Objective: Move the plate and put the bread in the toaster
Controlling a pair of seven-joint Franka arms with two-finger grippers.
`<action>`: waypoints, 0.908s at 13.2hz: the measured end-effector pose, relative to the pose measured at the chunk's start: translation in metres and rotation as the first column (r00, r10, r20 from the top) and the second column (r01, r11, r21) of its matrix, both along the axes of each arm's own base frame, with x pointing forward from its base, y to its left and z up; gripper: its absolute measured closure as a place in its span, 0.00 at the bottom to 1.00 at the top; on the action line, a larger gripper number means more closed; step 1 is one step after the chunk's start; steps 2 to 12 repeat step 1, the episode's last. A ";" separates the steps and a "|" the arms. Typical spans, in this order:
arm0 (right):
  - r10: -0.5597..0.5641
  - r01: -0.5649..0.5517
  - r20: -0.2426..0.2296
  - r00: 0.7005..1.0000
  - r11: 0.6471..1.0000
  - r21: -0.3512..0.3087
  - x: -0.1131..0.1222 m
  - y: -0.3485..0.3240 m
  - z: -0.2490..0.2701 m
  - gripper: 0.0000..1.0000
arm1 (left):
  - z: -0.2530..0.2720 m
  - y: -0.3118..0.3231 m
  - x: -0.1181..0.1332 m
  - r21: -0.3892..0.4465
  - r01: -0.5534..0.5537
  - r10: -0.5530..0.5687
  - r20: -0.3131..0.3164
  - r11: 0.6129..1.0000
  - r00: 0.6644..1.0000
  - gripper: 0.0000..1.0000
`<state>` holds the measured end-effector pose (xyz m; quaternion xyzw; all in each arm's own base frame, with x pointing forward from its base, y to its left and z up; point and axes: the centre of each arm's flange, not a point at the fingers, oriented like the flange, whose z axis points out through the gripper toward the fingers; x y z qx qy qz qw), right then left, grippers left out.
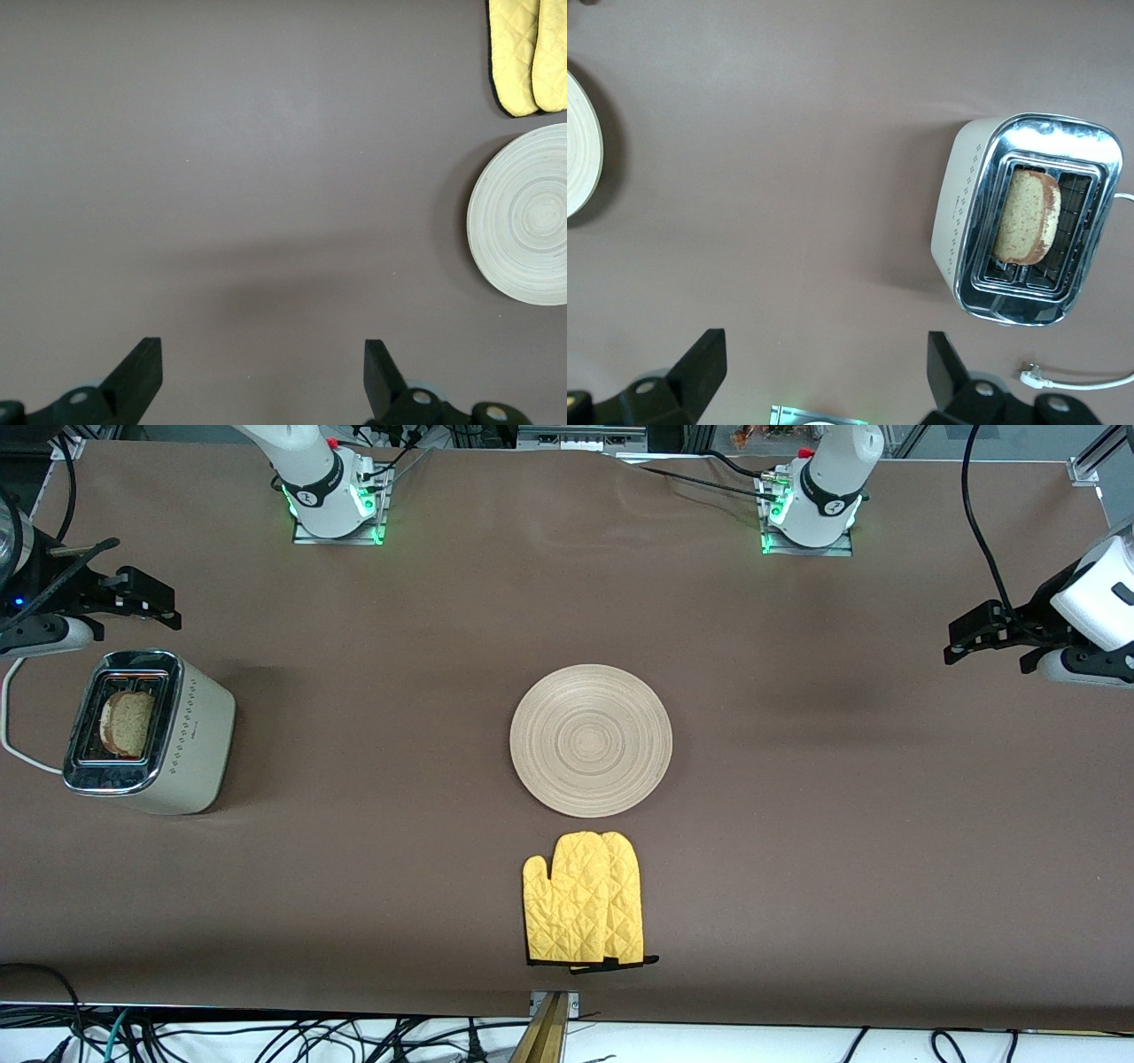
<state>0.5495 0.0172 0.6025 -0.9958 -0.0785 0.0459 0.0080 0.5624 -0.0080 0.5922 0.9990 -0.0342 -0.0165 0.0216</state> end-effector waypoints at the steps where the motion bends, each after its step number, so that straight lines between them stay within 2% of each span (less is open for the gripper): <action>1: 0.000 0.000 0.000 1.000 1.000 0.000 0.000 0.000 0.000 0.00 | 0.000 0.000 0.000 0.000 0.000 0.000 0.000 1.000 1.000 0.00; 12: 0.000 0.000 0.000 1.000 1.000 0.000 0.000 0.000 0.000 0.00 | 0.000 0.000 0.000 0.000 0.000 0.000 0.000 1.000 1.000 0.00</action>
